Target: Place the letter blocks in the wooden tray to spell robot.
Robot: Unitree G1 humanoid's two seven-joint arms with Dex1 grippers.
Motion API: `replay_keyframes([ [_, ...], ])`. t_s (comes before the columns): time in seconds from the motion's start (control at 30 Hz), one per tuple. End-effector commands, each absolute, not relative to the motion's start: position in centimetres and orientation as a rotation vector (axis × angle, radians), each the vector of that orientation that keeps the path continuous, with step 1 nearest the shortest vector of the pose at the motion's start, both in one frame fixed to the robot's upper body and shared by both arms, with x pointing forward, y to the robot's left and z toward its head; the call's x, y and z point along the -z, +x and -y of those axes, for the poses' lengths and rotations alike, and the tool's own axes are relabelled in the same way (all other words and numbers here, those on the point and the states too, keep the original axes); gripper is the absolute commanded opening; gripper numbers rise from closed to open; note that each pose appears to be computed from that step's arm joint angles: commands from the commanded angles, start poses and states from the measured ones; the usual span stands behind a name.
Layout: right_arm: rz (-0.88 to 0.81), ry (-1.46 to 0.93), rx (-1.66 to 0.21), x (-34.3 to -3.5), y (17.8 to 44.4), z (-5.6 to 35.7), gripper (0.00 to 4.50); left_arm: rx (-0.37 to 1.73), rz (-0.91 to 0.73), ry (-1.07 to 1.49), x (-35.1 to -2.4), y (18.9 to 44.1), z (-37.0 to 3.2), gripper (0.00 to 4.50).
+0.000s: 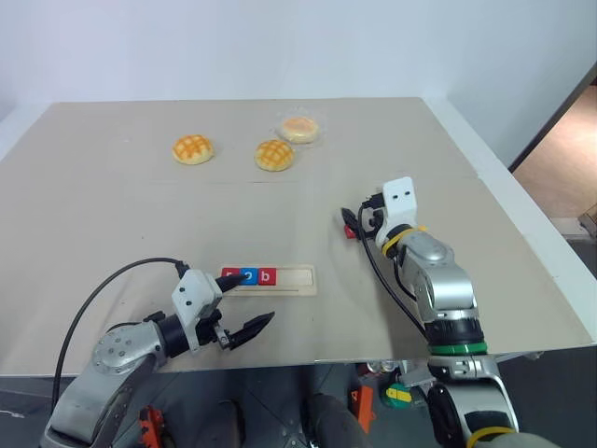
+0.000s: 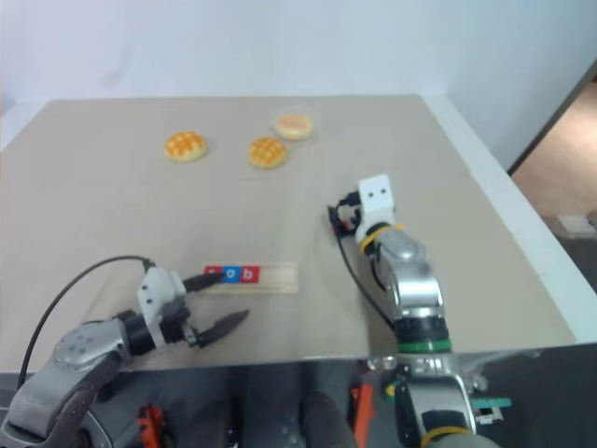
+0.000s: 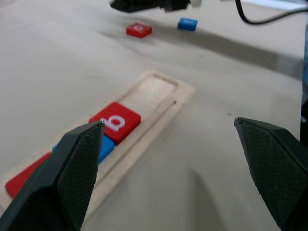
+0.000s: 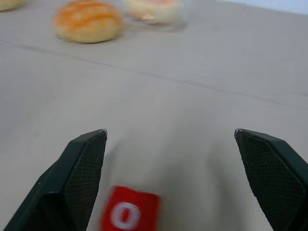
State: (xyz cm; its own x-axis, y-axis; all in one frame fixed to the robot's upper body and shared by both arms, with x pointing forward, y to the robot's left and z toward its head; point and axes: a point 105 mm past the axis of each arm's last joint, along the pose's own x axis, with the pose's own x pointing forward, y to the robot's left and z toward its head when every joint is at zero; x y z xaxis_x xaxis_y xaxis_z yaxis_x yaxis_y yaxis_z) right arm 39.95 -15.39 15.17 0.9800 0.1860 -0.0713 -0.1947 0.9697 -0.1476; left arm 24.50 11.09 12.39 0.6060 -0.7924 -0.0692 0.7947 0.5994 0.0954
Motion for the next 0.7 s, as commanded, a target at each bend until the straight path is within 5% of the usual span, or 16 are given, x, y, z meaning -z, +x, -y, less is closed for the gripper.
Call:
replay_keyframes([
  [0.03, -0.042, -0.120, -0.116, -15.6, 39.1, 15.0, 4.40, 0.906, 0.047, 0.114, -14.0, 24.8, -10.7, 4.50],
  [0.53, -0.162, -0.048, -0.049, -12.1, 38.8, 13.3, 4.40, 0.923, 0.030, 0.134, -13.6, 24.8, -10.3, 4.50],
  [0.7, -0.174, -0.020, -0.041, -11.4, 38.8, 13.0, 2.85, 0.926, 0.018, 0.140, -13.4, 24.7, -10.3, 4.50],
])
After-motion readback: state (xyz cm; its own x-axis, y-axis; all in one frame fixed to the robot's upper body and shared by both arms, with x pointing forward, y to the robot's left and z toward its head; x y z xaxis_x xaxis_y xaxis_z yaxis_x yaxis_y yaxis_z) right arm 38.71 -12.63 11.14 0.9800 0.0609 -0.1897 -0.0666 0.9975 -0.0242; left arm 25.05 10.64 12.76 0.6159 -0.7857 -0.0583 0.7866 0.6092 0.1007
